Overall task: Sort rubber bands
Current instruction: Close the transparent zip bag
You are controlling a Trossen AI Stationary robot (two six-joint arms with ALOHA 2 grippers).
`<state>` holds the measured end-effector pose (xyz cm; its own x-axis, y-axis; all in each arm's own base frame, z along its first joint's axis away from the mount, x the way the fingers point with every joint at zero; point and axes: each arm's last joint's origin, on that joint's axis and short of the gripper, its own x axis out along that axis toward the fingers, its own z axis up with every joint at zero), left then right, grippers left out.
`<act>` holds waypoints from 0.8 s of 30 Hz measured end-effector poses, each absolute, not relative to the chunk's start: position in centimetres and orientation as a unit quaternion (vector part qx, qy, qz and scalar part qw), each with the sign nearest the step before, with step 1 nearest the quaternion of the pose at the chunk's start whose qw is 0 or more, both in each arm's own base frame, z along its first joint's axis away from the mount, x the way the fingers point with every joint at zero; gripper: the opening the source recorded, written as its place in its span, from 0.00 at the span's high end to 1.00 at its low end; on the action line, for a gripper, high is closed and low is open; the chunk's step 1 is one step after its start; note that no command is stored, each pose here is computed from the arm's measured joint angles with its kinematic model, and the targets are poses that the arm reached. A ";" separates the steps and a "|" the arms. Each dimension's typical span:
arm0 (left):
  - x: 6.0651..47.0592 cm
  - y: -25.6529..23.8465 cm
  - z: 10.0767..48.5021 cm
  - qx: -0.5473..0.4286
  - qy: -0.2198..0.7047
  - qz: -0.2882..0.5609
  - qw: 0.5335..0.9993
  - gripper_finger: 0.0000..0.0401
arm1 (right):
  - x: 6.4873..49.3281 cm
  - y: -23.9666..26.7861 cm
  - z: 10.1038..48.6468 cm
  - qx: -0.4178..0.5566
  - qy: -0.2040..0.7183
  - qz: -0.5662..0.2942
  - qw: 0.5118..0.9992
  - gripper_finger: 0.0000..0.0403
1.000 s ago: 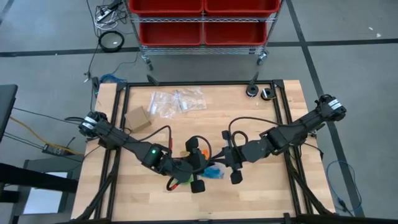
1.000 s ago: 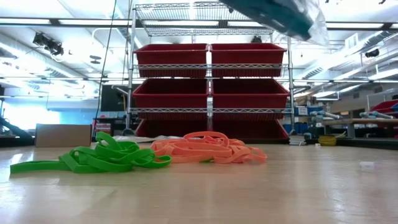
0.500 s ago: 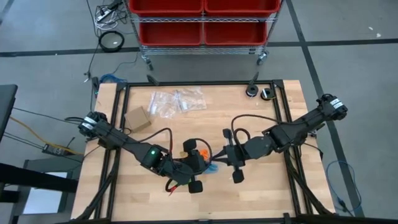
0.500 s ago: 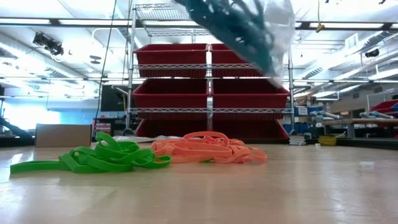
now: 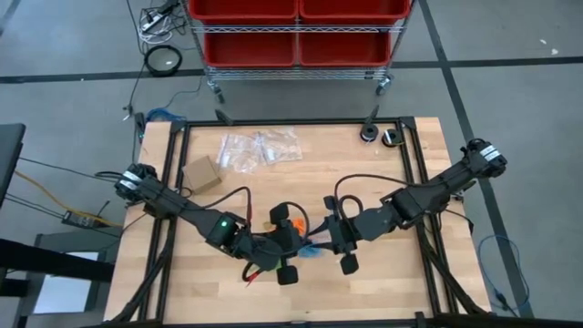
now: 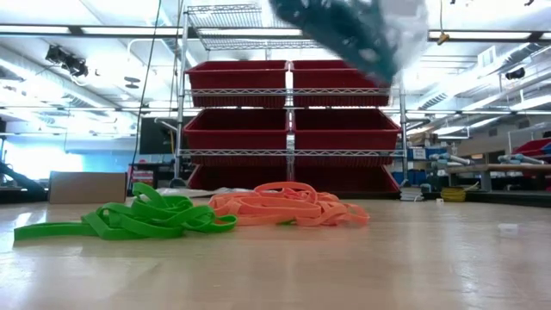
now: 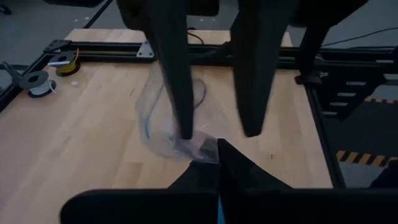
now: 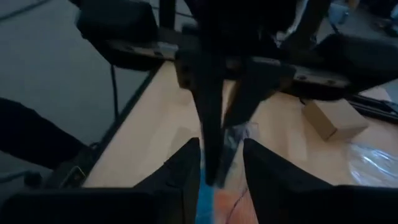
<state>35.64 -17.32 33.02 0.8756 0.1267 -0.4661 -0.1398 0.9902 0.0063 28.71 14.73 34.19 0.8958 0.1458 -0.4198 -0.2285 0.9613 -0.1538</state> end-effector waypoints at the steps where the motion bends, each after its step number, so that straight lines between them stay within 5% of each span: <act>1: 35.7 -17.3 33.0 -0.015 0.240 0.068 0.968 1.00 | 28.8 14.8 34.1 -0.101 0.208 0.096 0.968 0.72; 14: 35.7 -17.4 33.0 -0.024 0.244 0.045 0.968 1.00 | 29.1 15.1 33.7 -0.170 0.202 0.054 0.963 0.89; 24: 35.7 -17.5 32.8 -0.033 0.254 0.035 0.966 1.00 | 28.5 16.3 33.8 -0.225 0.188 0.078 0.953 0.82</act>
